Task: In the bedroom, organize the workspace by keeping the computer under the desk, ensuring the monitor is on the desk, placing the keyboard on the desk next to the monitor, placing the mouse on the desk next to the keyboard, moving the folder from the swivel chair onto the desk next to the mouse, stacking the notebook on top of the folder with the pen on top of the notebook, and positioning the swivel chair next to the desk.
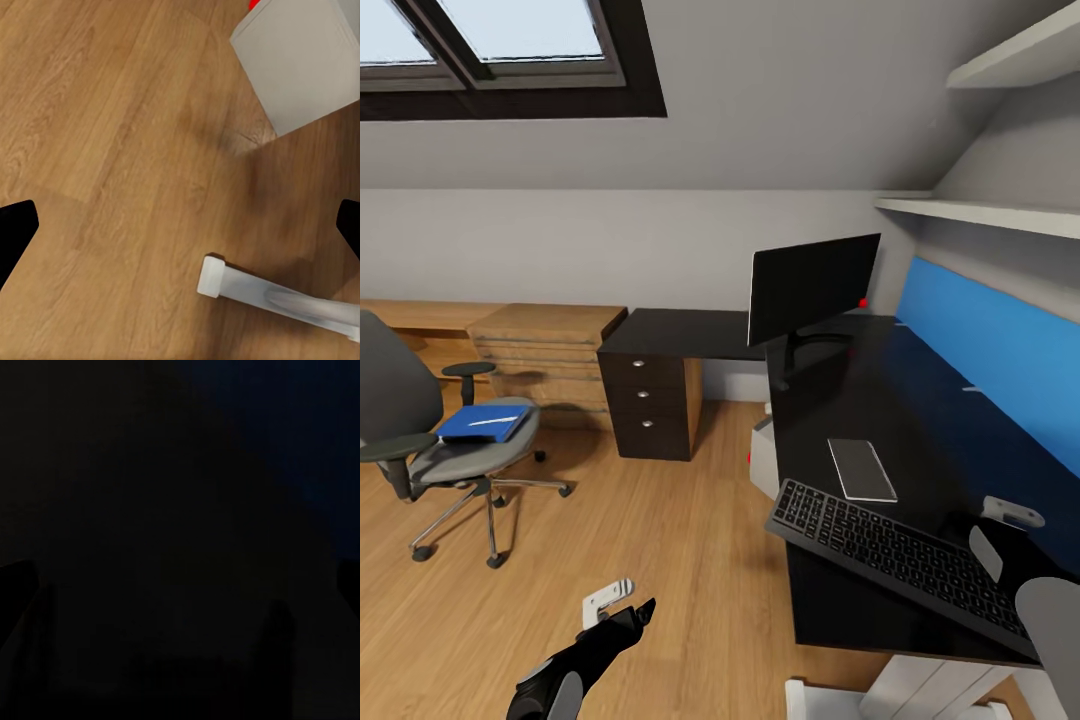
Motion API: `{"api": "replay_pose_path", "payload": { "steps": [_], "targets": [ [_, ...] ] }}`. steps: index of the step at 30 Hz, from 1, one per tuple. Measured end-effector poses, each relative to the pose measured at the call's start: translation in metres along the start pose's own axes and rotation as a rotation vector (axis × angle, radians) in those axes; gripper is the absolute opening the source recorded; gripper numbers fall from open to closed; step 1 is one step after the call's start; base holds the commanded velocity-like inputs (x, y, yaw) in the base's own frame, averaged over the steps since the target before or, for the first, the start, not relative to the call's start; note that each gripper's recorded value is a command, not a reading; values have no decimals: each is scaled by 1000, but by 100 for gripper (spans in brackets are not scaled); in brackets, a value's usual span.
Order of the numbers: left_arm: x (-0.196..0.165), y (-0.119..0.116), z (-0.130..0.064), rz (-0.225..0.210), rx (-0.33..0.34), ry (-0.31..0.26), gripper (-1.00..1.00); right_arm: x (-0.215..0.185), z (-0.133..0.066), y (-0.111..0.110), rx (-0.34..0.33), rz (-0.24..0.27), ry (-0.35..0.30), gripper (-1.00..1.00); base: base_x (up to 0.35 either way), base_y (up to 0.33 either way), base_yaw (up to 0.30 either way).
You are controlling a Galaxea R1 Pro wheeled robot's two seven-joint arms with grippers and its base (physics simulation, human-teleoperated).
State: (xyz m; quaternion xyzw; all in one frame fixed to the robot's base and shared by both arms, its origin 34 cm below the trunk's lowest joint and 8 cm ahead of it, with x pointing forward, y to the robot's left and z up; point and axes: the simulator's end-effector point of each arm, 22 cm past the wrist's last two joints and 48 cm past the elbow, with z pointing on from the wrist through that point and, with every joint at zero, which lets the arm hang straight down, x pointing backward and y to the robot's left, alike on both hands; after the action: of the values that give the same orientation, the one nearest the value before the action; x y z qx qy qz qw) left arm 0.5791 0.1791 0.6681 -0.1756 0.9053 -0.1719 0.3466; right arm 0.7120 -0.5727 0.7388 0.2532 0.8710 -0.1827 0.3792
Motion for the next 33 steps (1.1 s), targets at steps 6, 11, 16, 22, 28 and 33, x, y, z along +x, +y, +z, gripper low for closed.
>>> {"api": "replay_pose_path", "payload": {
  "steps": [6,11,16,22,28,33],
  "targets": [
    [0,-1,0,-1,7,0,100,0,0,0,0,0,-1,100,0,0,0],
    [2,-1,0,-2,9,3,100,0,0,0,0,-2,-1,100,0,0,0],
    [2,-1,1,-2,9,6,100,0,0,1,0,-3,-1,100,-102,0,0],
    [3,-1,1,-2,8,7,100,0,0,1,0,-4,-1,100,-202,0,0],
    [3,-1,1,-2,8,7,100,-1,0,1,0,-5,-3,100,-51,0,0],
    [3,-1,1,-2,8,6,100,-1,0,1,0,-5,-4,100,-25,13,0]
  ]
}}
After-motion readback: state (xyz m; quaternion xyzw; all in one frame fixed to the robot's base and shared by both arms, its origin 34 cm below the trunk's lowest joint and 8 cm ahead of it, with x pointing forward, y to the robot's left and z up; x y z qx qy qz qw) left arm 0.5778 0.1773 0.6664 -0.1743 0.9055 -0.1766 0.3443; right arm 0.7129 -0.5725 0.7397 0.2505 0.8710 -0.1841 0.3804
